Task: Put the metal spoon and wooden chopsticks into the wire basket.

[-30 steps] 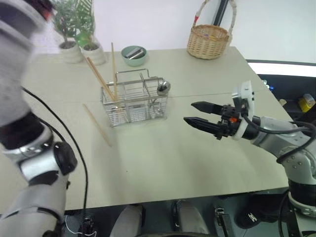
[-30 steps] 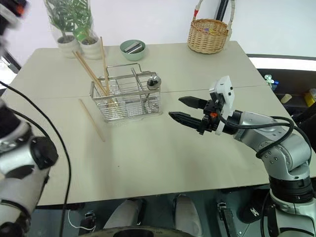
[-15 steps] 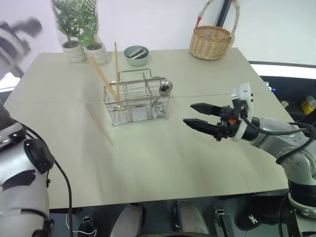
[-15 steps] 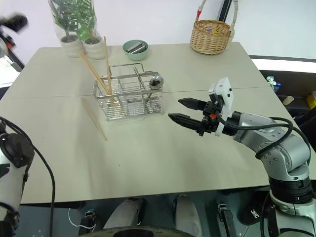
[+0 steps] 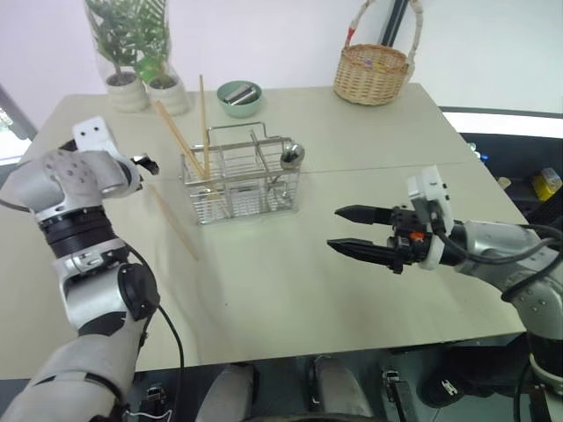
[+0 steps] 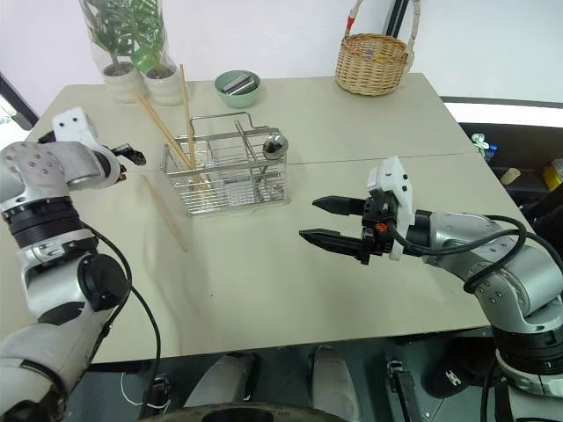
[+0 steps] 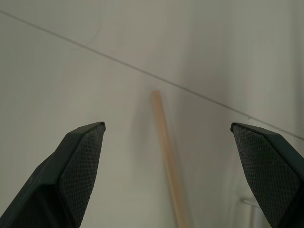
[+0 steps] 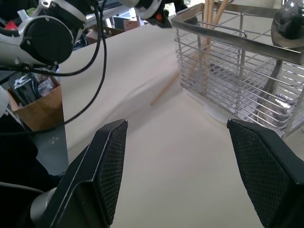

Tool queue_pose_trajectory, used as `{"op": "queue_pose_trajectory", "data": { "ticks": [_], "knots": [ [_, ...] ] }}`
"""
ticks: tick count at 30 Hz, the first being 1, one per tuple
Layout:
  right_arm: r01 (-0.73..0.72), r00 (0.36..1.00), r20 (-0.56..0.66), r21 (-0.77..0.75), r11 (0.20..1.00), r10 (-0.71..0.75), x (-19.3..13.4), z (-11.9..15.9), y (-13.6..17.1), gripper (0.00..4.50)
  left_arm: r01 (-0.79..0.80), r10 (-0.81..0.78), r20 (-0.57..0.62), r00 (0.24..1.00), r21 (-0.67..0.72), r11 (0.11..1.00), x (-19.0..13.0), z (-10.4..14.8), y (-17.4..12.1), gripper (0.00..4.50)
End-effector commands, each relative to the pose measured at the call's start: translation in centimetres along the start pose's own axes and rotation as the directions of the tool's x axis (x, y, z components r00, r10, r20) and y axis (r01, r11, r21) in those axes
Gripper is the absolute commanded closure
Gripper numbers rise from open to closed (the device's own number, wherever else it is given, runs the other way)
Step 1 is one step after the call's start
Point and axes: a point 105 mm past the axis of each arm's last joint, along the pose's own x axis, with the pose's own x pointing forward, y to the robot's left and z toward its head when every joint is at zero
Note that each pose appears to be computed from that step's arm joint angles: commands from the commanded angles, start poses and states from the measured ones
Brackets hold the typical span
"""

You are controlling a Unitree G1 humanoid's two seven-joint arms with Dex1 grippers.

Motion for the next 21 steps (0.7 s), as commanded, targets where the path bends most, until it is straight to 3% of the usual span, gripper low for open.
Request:
{"op": "queue_pose_trajectory", "data": {
  "ticks": [1, 21],
  "knots": [
    [-0.009, 1.000, 0.018, -0.055, 0.998, 0.010, -0.2, 1.2, 0.5, 1.05, -0.030, 0.030, 0.022, 0.999, -0.020, 0.999, 0.1, 0.0, -0.1, 0.04],
    [-0.005, 0.999, 0.047, -0.035, 0.999, 0.007, 0.3, 1.0, 1.4, 1.05, -0.069, 0.061, -0.149, 0.987, -0.046, 0.997, 5.9, -4.5, -0.8, 0.04]
  ]
}}
